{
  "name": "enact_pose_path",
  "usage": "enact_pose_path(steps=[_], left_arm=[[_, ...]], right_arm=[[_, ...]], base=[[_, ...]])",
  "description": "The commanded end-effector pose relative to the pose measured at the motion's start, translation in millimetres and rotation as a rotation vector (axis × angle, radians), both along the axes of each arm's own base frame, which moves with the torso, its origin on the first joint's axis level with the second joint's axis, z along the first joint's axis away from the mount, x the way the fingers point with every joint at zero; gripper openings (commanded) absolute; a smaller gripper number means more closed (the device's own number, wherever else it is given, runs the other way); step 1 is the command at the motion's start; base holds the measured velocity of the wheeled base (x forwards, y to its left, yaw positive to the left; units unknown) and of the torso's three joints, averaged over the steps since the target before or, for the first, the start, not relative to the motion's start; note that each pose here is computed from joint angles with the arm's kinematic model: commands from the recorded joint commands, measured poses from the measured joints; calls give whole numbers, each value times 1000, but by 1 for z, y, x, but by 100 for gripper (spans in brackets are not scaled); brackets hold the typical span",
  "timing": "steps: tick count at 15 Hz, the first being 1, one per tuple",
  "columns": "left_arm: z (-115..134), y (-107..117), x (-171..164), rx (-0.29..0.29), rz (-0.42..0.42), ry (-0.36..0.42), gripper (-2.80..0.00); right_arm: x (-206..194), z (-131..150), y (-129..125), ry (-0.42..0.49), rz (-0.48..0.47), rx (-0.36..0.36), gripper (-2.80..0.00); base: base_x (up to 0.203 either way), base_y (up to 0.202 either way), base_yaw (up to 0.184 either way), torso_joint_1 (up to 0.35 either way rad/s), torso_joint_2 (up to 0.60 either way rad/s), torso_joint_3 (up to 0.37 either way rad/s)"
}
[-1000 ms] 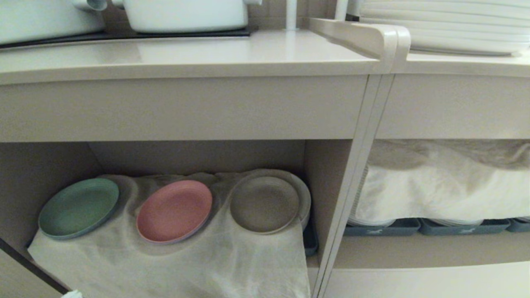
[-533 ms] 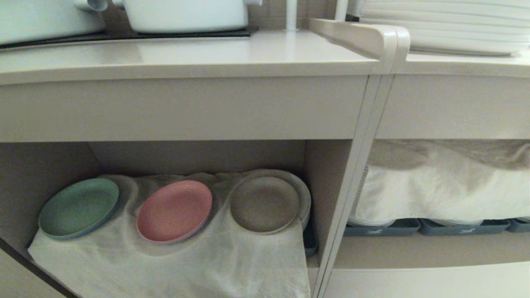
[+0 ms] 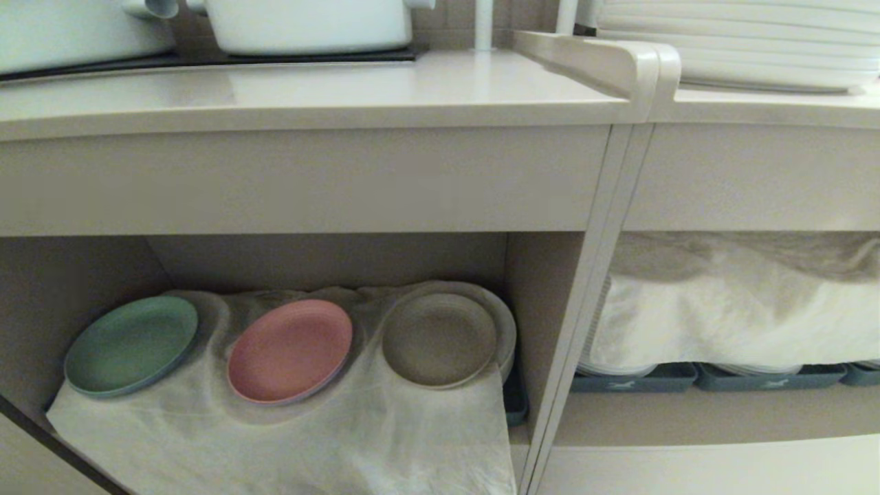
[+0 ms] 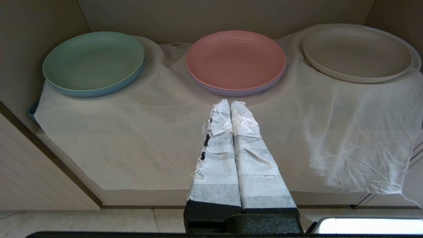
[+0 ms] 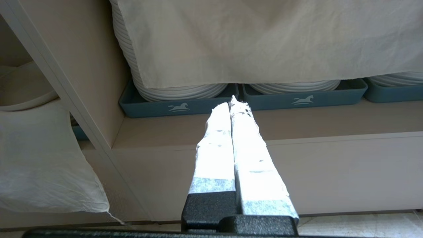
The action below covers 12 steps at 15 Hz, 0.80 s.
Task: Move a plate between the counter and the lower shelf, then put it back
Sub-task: Pick up the plate in the cupboard
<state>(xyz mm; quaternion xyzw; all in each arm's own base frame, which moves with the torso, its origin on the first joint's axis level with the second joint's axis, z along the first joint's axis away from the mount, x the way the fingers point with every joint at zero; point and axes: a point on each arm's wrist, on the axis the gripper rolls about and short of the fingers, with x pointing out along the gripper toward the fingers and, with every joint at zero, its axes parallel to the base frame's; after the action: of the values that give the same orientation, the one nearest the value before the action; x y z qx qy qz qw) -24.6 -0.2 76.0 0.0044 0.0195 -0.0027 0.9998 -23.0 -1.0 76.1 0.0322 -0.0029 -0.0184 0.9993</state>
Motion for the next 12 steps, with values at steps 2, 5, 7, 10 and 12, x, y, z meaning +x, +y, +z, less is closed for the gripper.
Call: enact_pose_path(steps=[2,5,7,10,12], left_arm=[[1,0,1,0,2,-37,-280],[1,0,2,-1,4,-51,-280],[1,0,2,0,3,-51,-280],[1,0,2,-1,4,-51,-280],[1,0,2,-1,2,-52,-280]], right_arm=[[0,0,0,2,0,0,-280],[0,0,0,0,0,0,-280],[0,0,0,2,0,0,-280],[0,0,0,0,0,0,-280],[0,0,0,2,0,0,-280]], base=[[0,0,0,0,0,0],[0,0,0,0,0,0],[0,0,0,0,0,0],[0,0,0,0,0,0],[0,0,0,0,0,0]])
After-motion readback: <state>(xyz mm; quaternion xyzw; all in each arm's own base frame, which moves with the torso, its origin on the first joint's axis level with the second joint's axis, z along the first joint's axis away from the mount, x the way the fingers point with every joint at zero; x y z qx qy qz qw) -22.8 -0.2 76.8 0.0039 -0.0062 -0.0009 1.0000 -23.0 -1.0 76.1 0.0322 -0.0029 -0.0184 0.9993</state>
